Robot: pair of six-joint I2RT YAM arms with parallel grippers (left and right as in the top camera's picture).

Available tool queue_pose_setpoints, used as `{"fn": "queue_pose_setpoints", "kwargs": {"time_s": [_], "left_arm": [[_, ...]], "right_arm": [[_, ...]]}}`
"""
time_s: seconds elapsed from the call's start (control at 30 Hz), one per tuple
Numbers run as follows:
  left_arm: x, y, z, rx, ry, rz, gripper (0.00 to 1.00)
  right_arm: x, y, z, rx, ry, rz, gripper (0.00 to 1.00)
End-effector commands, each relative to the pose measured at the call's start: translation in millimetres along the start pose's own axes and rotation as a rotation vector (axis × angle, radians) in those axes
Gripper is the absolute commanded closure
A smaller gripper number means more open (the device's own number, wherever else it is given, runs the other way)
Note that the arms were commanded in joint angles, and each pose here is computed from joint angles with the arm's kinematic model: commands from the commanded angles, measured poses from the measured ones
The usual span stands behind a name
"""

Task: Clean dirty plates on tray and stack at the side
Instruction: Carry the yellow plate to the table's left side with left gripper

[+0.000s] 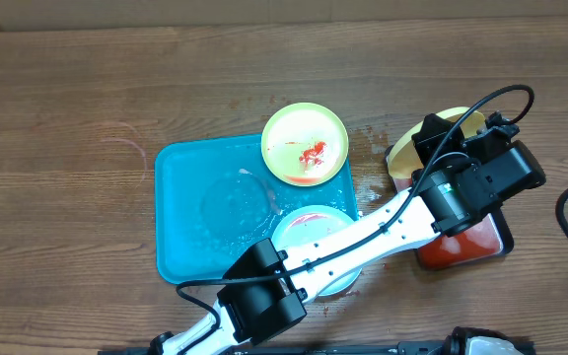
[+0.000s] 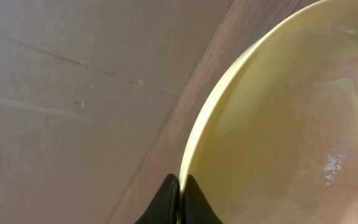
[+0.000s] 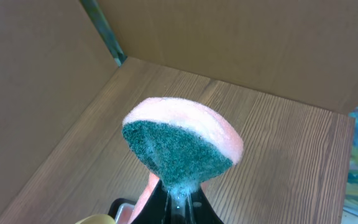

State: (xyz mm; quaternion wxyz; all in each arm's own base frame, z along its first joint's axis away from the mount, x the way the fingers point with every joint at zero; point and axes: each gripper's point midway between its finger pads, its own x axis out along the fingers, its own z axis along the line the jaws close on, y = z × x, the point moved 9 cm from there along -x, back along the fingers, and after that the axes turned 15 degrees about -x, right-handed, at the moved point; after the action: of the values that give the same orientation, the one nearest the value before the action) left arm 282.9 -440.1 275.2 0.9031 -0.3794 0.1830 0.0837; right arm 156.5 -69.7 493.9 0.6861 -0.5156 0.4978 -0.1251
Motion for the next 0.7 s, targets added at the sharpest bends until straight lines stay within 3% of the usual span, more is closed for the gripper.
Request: {"fn": "queue_pose_setpoints", "kwargs": {"time_s": [0.0,0.4,0.67], "left_arm": [[2,1,-4,0.014,-0.001,0.000,0.96],[18,13,1,-0.060,0.086,0.071,0.96],[35,22,42,-0.286,0.401,0.240,0.96]], "right_arm": [[-7,-3,-6,0.033,0.010,-0.035,0.96],[-6,-3,-5,0.029,0.000,-0.029,0.96],[-6,-3,-4,0.029,-0.018,-0.022,0.96]]}}
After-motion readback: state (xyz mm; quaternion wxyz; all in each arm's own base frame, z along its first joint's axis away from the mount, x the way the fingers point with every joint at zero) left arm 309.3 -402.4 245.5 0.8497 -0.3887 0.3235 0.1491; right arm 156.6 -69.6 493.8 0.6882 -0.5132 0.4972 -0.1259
